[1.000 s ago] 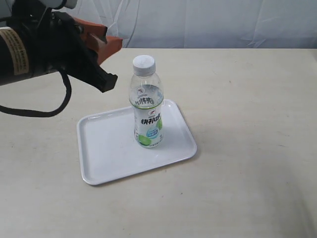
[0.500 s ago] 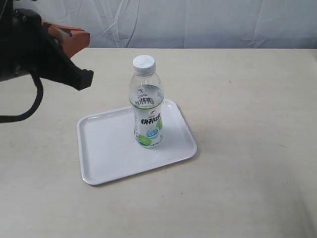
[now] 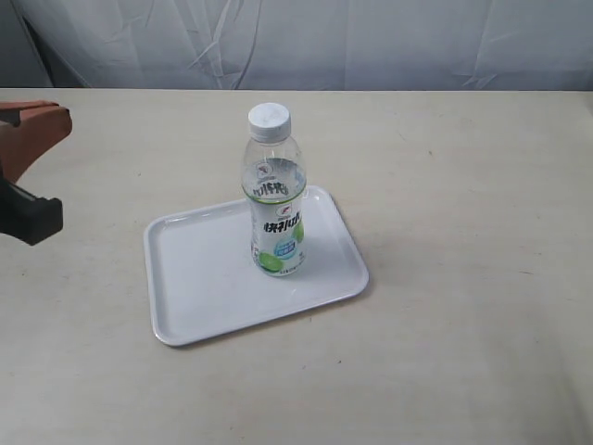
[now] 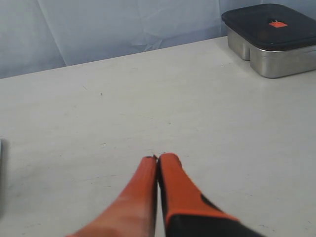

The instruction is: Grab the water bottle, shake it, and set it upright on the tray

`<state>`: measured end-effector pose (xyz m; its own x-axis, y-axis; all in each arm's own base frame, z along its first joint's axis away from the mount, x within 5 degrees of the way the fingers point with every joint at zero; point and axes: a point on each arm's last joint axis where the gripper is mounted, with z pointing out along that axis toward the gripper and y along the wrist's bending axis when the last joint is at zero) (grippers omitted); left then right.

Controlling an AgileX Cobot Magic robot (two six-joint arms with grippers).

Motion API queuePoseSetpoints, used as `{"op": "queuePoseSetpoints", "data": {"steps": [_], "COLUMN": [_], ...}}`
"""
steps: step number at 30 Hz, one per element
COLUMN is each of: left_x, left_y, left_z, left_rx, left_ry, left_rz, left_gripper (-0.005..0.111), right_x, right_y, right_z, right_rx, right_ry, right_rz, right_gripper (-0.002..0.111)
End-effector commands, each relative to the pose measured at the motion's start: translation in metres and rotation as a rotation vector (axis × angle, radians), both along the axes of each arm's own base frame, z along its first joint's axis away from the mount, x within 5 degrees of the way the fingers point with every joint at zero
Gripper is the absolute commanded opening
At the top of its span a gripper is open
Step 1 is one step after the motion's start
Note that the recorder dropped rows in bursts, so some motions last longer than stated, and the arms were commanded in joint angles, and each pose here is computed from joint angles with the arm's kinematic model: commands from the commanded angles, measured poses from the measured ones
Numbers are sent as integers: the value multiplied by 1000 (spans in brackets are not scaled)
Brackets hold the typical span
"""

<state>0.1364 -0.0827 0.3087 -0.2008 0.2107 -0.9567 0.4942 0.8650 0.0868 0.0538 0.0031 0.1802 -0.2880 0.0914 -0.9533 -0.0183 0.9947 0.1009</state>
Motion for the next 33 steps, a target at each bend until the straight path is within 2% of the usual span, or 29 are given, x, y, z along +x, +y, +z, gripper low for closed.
{"op": "queuePoseSetpoints", "data": {"steps": [1,3,6,9,12,19,24,33], "left_x": [-1,0,0,-5,-12,-23,-33,-47], "left_y": [3,4,5,11,30,57,68,72], "left_z": [2,4,7,11,13,18,0,-41], "left_rx": [89,205,249,213,151,93,21,-99], "left_ry": [-68,-147,-195,-192,-135,-146,-138,-214], "left_rz": [-11,-26,-35,-4,114,279,359,372], "left_gripper": [0,0,0,0,0,0,0,0], "right_x": [0,0,0,0,0,0,0,0], "right_y": [0,0,0,0,0,0,0,0], "right_z": [0,0,0,0,0,0,0,0], "right_rx": [-4,-4,-4,-4,-4,-4,-4,-4], "right_ry": [-11,-11,-11,-11,-11,-11,-11,-11], "right_rz": [-4,-4,-4,-4,-4,-4,-4,-4], "right_gripper": [4,4,4,4,4,4,4,4]}}
